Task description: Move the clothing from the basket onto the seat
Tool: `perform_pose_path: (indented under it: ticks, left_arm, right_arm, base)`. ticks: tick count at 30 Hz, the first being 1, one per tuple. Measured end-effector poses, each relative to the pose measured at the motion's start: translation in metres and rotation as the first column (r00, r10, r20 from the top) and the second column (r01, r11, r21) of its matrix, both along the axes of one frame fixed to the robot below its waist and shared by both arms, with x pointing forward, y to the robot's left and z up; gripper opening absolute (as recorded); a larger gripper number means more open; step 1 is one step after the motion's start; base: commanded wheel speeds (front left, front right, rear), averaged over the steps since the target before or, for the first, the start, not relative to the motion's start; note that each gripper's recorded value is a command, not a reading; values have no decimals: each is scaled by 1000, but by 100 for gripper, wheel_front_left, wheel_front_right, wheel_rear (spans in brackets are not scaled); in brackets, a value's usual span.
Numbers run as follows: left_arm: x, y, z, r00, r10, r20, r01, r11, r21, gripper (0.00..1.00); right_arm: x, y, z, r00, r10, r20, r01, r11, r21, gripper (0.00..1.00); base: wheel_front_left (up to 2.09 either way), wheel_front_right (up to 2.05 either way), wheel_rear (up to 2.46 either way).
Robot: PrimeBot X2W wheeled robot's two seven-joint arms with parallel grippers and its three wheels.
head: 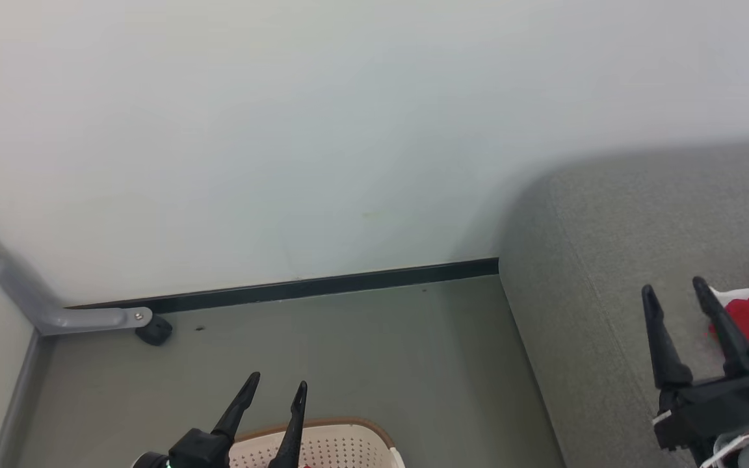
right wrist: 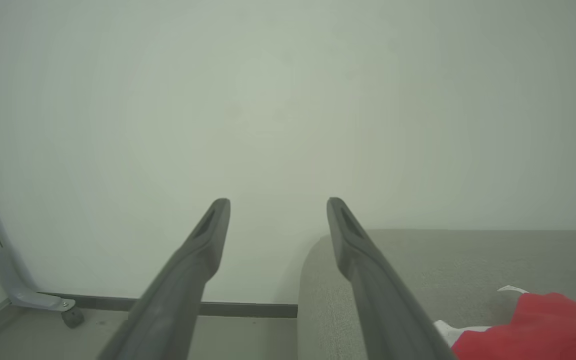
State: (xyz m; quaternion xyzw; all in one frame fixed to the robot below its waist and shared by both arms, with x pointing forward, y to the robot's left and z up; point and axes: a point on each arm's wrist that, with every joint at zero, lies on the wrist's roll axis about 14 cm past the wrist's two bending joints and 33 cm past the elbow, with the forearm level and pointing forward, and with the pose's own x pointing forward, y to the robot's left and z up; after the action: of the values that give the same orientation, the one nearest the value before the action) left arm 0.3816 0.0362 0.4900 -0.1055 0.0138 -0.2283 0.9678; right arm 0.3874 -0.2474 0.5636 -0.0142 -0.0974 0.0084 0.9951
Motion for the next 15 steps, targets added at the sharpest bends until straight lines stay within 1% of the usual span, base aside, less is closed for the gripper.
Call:
perform_pose_path:
  ticks: [8,15]
  left_arm:
    - [-5,24,9,996,90,24,-90,996,1,100]
    - [-10,47,8,985,173,20,-174,985,9,100]
  right_arm:
    - [-19,45,-4,993,120,15,-120,992,26,100]
    - [-33,80,-21,979,203,-18,-202,977,69,100]
  base:
    - [0,0,0]
    - [0,0,0]
